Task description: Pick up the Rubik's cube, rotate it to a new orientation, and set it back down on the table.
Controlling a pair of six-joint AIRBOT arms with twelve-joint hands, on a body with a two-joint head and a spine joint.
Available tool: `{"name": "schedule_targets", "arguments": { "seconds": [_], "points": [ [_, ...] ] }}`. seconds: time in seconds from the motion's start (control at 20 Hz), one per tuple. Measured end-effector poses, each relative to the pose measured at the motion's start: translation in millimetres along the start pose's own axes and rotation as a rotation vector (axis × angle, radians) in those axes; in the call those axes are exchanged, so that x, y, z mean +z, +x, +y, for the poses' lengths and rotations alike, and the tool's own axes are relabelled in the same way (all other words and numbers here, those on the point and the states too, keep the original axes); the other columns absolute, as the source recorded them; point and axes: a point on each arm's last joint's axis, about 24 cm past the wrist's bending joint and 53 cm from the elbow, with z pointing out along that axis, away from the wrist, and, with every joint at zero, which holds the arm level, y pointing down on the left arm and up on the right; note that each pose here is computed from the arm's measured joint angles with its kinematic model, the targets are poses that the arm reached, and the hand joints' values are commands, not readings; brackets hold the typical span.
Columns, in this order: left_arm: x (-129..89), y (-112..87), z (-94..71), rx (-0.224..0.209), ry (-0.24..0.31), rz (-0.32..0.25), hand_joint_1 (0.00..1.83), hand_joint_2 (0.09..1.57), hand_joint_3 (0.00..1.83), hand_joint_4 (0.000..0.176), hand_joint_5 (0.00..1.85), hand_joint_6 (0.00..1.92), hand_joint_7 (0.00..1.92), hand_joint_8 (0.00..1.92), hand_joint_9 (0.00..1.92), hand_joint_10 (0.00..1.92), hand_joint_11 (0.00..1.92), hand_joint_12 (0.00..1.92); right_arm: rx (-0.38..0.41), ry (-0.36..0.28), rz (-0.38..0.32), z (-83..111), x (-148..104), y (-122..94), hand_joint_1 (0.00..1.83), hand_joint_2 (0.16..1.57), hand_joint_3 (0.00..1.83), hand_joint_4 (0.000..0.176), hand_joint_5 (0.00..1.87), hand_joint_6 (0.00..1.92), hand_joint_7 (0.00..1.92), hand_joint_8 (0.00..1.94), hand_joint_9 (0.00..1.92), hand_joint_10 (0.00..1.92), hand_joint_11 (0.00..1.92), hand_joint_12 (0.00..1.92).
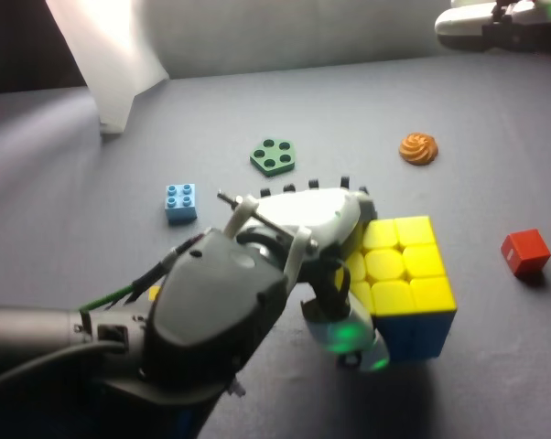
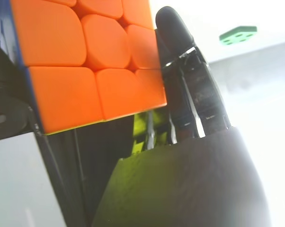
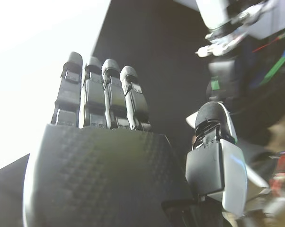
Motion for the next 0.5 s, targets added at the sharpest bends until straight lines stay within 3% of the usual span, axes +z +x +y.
{"name": "schedule_targets", "arguments": {
  "seconds": [0.1, 0.2, 0.25, 0.3, 0.5],
  "points": [
    [-1.1, -11.7, -10.6, 0.000, 0.025, -0.017, 1.48, 1.20, 0.00, 0.000, 0.89, 0.82, 0.73, 1.54, 0.72, 1.49, 0.49, 1.58, -0.034, 0.027, 0.042, -9.6, -1.4, 11.3, 0.00, 1.14, 0.00, 0.000, 0.10, 0.00, 0.10, 0.00, 0.06, 0.00, 0.00, 0.13],
    [-1.4, -22.2, -16.6, -0.012, 0.035, -0.027, 1.48, 1.22, 0.00, 0.000, 0.82, 0.92, 0.70, 1.60, 0.70, 1.59, 0.49, 1.51, -0.064, 0.048, 0.076, -16.3, -2.9, 21.0, 0.00, 1.14, 0.00, 0.000, 0.11, 0.00, 0.10, 0.00, 0.05, 0.00, 0.00, 0.09],
    [-2.0, -27.4, -20.7, -0.014, 0.044, -0.036, 1.38, 1.20, 0.00, 0.000, 0.85, 0.89, 0.77, 1.46, 0.72, 1.50, 0.55, 1.24, -0.066, 0.047, 0.081, -16.0, -2.9, 22.2, 0.00, 1.13, 0.00, 0.000, 0.16, 0.00, 0.15, 0.00, 0.09, 0.00, 0.00, 0.19],
    [-3.1, -30.7, -24.9, -0.017, 0.053, -0.039, 1.46, 1.19, 0.00, 0.000, 0.89, 0.86, 0.78, 1.44, 0.77, 1.42, 0.53, 1.52, -0.064, 0.045, 0.081, -15.5, -2.8, 22.4, 0.00, 1.13, 0.00, 0.000, 0.17, 0.00, 0.15, 0.00, 0.10, 0.00, 0.00, 0.21],
    [-6.8, -45.0, -39.8, -0.030, 0.086, -0.048, 1.48, 1.22, 0.00, 0.000, 0.81, 0.96, 0.69, 1.56, 0.70, 1.57, 0.47, 1.63, -0.059, 0.056, 0.126, -20.1, -3.9, 36.7, 0.00, 1.14, 0.00, 0.000, 0.15, 0.00, 0.14, 0.00, 0.08, 0.00, 0.00, 0.17]
  ]
}}
